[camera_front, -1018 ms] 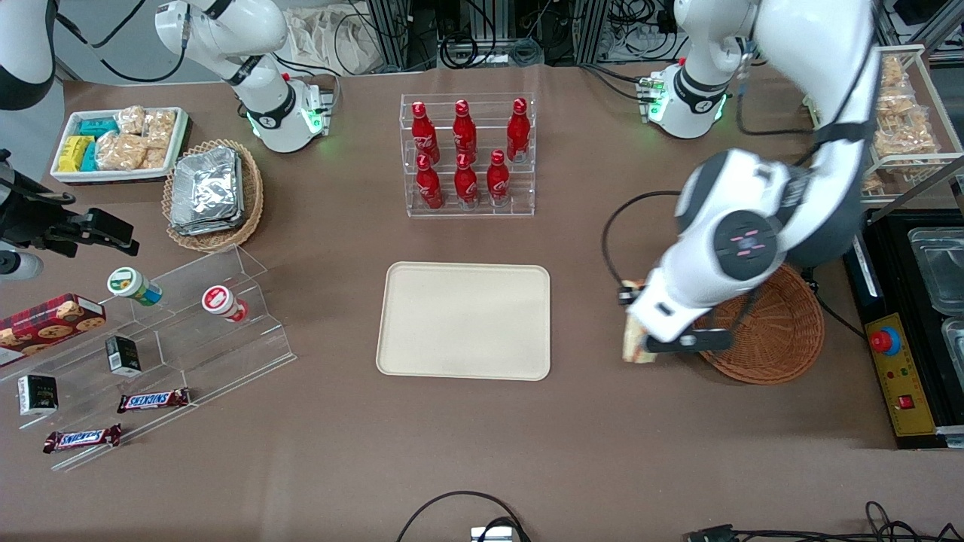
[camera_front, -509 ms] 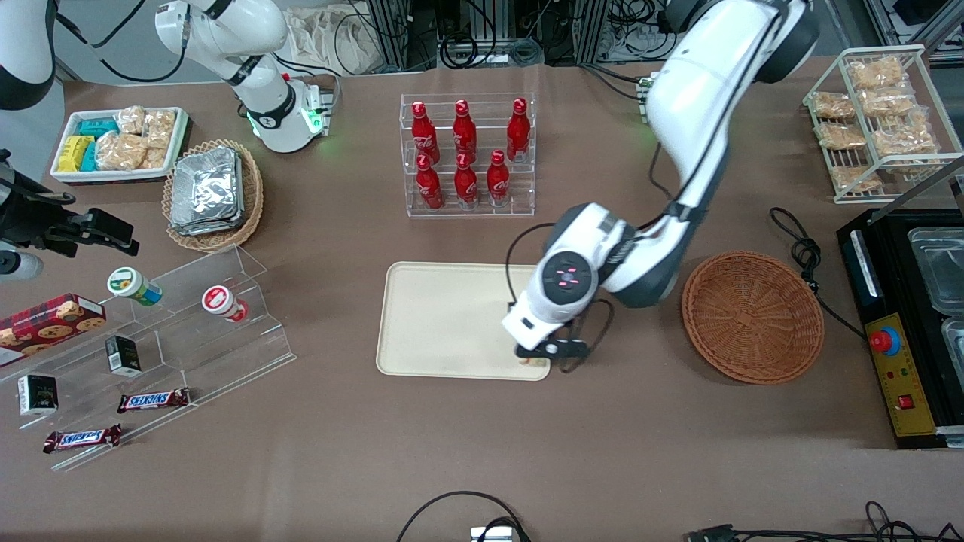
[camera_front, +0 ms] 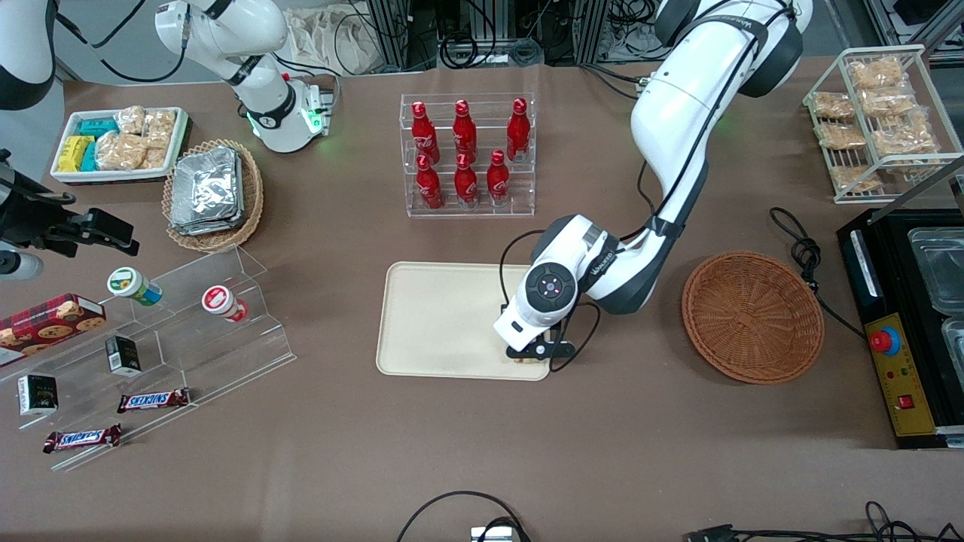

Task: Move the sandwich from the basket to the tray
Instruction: 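Carry the held sandwich with the left gripper over the cream tray, then lower the sandwich onto the tray and open the left gripper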

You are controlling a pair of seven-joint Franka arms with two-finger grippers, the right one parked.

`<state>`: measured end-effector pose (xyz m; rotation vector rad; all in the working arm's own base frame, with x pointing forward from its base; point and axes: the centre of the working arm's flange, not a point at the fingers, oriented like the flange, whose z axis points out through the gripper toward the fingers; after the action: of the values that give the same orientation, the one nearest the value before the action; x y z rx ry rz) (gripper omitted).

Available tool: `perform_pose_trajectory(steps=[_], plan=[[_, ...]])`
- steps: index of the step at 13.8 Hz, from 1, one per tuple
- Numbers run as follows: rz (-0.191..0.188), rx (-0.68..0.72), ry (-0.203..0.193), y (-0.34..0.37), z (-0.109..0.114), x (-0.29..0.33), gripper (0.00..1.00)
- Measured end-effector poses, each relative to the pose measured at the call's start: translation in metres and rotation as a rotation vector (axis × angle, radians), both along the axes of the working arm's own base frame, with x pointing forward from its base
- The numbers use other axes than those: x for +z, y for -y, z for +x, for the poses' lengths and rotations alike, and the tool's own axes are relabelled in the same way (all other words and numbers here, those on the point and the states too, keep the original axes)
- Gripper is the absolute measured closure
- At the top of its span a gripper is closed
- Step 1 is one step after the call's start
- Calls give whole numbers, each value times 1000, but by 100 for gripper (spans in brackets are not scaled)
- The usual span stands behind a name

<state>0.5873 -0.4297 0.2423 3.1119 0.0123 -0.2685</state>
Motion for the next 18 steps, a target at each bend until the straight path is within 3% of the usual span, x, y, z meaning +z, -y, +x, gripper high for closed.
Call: perform_pose_trajectory(steps=[3, 5, 11, 15, 18], plan=[[1, 1, -1, 0, 0, -1, 81], [2, 1, -3, -1, 0, -2, 65], [5, 7, -3, -5, 3, -1, 5], [19, -14, -8, -34, 2, 20, 3], [40, -58, -14, -81, -16, 48, 3]])
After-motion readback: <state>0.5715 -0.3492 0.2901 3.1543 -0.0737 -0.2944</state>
